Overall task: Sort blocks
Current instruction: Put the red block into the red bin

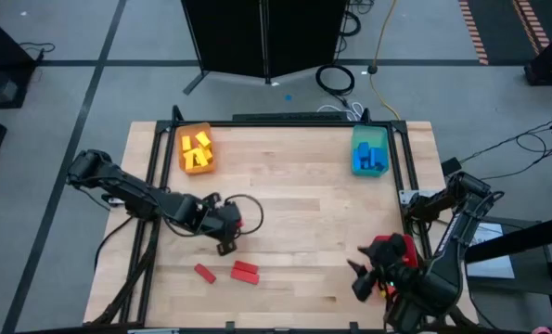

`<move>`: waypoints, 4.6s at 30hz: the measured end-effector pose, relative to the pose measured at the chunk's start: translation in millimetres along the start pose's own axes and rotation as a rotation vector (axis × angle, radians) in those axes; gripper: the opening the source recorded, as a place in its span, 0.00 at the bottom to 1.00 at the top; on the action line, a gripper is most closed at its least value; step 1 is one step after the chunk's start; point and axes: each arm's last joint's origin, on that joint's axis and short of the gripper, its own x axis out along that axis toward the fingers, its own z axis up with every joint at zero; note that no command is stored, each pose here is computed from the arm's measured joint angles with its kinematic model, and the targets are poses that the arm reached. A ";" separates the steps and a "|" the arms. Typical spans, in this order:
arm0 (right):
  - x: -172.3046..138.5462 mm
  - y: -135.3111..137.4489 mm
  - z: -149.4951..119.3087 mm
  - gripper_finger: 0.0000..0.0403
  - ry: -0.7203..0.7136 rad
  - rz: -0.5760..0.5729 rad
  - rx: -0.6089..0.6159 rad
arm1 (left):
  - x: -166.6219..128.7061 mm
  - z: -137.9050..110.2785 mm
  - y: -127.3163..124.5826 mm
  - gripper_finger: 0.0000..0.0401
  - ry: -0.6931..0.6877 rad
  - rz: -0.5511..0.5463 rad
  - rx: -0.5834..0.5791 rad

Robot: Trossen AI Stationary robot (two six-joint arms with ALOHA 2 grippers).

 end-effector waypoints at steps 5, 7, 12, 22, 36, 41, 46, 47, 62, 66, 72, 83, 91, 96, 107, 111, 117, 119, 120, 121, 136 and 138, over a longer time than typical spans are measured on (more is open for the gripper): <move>10.1 -1.7 15.6 0.50 -0.122 -0.038 0.015 | -41.4 46.2 0.0 0.24 -0.250 0.033 0.007; 16.7 -0.8 22.3 0.50 -0.130 -0.063 -0.013 | -64.3 62.1 1.3 0.24 -0.361 0.035 0.007; 37.2 2.2 46.3 0.50 -0.286 -0.107 -0.033 | -119.9 94.7 1.8 0.24 -0.708 -0.080 -0.014; 75.0 27.7 96.2 0.50 -0.466 -0.095 -0.091 | -161.5 112.0 1.4 0.24 -1.005 -0.262 -0.071; 13.5 38.5 189.0 0.56 -0.426 0.245 -0.453 | -182.4 115.6 2.2 0.24 -1.149 -0.383 -0.068; 19.9 37.3 193.7 0.70 -0.468 0.164 -0.439 | -190.2 116.6 0.9 0.24 -1.218 -0.404 -0.038; 25.4 53.7 208.2 0.74 -0.586 0.201 -0.405 | -191.6 116.9 0.6 0.24 -1.239 -0.391 0.005; 23.8 57.0 210.0 0.73 -0.613 0.215 -0.415 | -192.2 117.0 0.5 0.24 -1.246 -0.390 0.017; 19.0 59.3 225.9 0.72 -0.631 0.439 -0.372 | -203.0 119.1 -1.7 0.24 -1.369 -0.440 0.147; 25.2 56.6 232.2 0.72 -0.639 0.410 -0.370 | -202.4 119.1 -2.3 0.24 -1.365 -0.453 0.160; 24.6 56.2 237.4 0.72 -0.675 0.410 -0.391 | -202.5 119.0 -2.5 0.24 -1.364 -0.460 0.166; 28.0 53.8 244.6 0.69 -0.687 0.423 -0.388 | -202.3 119.3 -2.2 0.24 -1.366 -0.456 0.165; 31.6 52.6 250.7 0.45 -0.675 0.503 -0.405 | -202.2 119.4 -2.1 0.24 -1.366 -0.453 0.165; 36.3 54.4 251.7 0.23 -0.663 0.532 -0.405 | -202.0 119.3 -2.1 0.24 -1.366 -0.445 0.172; 38.9 55.7 251.6 0.21 -0.672 0.514 -0.434 | -201.7 119.6 -2.3 0.41 -1.366 -0.439 0.164; 40.4 56.2 251.1 0.21 -0.668 0.512 -0.436 | -200.9 119.6 -2.8 0.45 -1.363 -0.437 0.168; 40.3 56.2 251.2 0.21 -0.669 0.513 -0.432 | -201.0 119.5 -2.8 0.55 -1.364 -0.436 0.169; 40.0 56.2 251.4 0.21 -0.671 0.515 -0.429 | -200.8 119.4 -2.8 0.60 -1.360 -0.435 0.171; 39.8 56.3 251.5 0.21 -0.672 0.516 -0.427 | -200.6 119.4 -2.8 0.62 -1.358 -0.435 0.172; 39.8 56.3 251.5 0.21 -0.673 0.515 -0.425 | -200.4 119.3 -2.8 0.64 -1.357 -0.434 0.172; 0.5 7.8 247.4 0.21 -0.517 0.477 -0.434 | -218.8 85.6 12.2 0.75 -1.206 -0.286 0.102; -8.9 -8.7 239.3 0.21 -0.419 0.458 -0.419 | -222.6 76.6 18.3 0.75 -1.156 -0.294 0.080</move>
